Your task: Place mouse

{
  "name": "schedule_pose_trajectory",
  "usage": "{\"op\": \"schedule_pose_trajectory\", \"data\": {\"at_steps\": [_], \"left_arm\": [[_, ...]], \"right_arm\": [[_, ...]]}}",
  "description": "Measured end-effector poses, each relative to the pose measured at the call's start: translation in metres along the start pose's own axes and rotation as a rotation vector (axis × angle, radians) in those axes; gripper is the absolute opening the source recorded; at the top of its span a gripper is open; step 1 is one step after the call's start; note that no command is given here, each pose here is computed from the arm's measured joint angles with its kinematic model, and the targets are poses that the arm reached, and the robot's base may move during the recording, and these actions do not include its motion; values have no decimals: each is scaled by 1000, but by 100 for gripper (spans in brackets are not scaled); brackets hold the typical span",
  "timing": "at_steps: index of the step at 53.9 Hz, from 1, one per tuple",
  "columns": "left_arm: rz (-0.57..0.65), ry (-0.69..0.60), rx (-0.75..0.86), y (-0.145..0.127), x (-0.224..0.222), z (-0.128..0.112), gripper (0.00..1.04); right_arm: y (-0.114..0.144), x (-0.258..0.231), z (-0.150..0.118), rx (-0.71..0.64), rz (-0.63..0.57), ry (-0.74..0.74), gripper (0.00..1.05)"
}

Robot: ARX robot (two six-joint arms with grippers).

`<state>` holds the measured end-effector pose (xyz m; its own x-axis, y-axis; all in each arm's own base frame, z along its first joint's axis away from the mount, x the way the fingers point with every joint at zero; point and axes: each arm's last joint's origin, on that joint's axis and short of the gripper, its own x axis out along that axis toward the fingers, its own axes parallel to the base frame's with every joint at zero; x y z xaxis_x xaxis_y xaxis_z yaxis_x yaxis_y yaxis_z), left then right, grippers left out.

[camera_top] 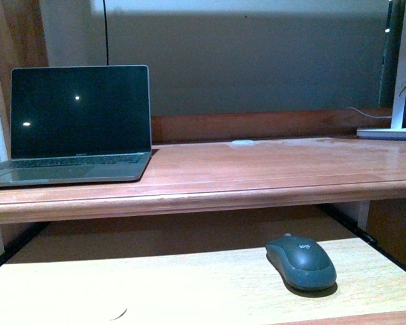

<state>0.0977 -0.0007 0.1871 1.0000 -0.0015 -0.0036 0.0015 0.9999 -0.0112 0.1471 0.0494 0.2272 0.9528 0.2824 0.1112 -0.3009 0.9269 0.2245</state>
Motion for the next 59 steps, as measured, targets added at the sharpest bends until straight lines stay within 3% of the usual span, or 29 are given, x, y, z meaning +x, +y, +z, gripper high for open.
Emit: {"op": "schedule_pose_trajectory", "data": {"at_steps": [6,16,17,26,59], "left_arm": [[-2,2,0,0,0,-5,3],[-1,3,0,0,0,-9,3],[-2,0,0,1,0,-22,3],[-2,0,0,1,0,-22,4],[-2,0,0,1,0,-22,94]], "right_arm": [[34,46,0,-36,80,57,97],[57,80,-30,-102,109,212,97],[90,147,-60,-298,-30,416,97],[91,156,-62,-312,-55,442,97],[88,176,-77,-382,-83,522,97]]}}
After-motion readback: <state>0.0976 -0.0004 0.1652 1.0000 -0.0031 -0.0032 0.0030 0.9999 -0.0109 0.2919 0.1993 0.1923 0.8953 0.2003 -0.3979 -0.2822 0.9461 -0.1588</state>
